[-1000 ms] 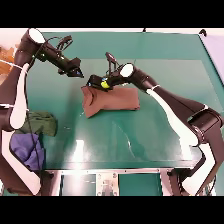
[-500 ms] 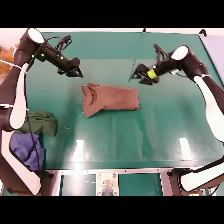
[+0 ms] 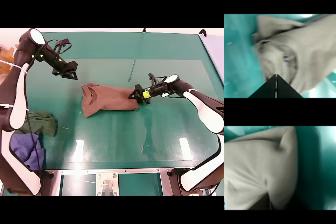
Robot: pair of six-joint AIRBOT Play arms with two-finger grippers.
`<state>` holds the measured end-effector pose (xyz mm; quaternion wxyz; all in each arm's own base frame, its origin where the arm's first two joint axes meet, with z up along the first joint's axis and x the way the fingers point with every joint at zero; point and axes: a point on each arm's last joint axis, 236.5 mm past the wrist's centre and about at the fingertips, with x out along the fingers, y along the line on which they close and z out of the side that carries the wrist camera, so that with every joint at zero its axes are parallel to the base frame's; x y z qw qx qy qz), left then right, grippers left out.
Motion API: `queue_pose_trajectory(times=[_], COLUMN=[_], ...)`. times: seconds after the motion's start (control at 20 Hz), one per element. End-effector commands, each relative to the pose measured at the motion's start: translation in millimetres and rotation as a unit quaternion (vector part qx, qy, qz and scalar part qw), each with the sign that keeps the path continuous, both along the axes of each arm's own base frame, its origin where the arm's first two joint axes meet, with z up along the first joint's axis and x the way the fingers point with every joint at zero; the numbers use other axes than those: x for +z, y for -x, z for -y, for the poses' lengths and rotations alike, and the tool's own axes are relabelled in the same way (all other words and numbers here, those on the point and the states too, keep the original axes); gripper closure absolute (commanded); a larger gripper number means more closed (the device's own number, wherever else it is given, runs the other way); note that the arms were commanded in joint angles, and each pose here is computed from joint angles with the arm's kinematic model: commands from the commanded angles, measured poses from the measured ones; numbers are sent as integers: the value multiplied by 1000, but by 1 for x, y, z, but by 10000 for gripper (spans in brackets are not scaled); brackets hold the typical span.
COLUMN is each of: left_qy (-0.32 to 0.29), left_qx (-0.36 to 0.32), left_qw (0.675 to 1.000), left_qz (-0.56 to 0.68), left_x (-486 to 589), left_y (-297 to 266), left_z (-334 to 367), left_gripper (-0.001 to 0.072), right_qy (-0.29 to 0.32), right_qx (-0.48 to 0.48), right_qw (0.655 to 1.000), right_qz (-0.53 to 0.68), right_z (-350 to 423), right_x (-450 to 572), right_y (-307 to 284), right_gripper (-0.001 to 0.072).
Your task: Fold the shirts.
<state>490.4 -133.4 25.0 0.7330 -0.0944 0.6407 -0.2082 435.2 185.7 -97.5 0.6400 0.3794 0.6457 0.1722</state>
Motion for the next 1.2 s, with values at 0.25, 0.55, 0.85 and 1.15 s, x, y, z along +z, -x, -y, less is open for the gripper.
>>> queue_pose_trajectory(times=[0.25,0.55,0.85,1.15], left_qy=[-106,-105,-104,-98], left_qx=[27,29,16,6], left_qw=[994,994,994,995], left_qz=[-25,-30,-27,-21], left_x=[-17,-17,-17,-16], left_y=[7,9,11,10], left_z=[-48,-48,-34,-21], left_gripper=[684,684,684,683], right_qy=[-70,128,213,185], right_qx=[-67,-222,-433,-602], right_qw=[985,952,875,775], right_qz=[142,170,40,-49], right_z=[58,301,463,480], right_x=[120,189,132,66], right_y=[-55,22,183,325], right_gripper=[693,695,695,695])
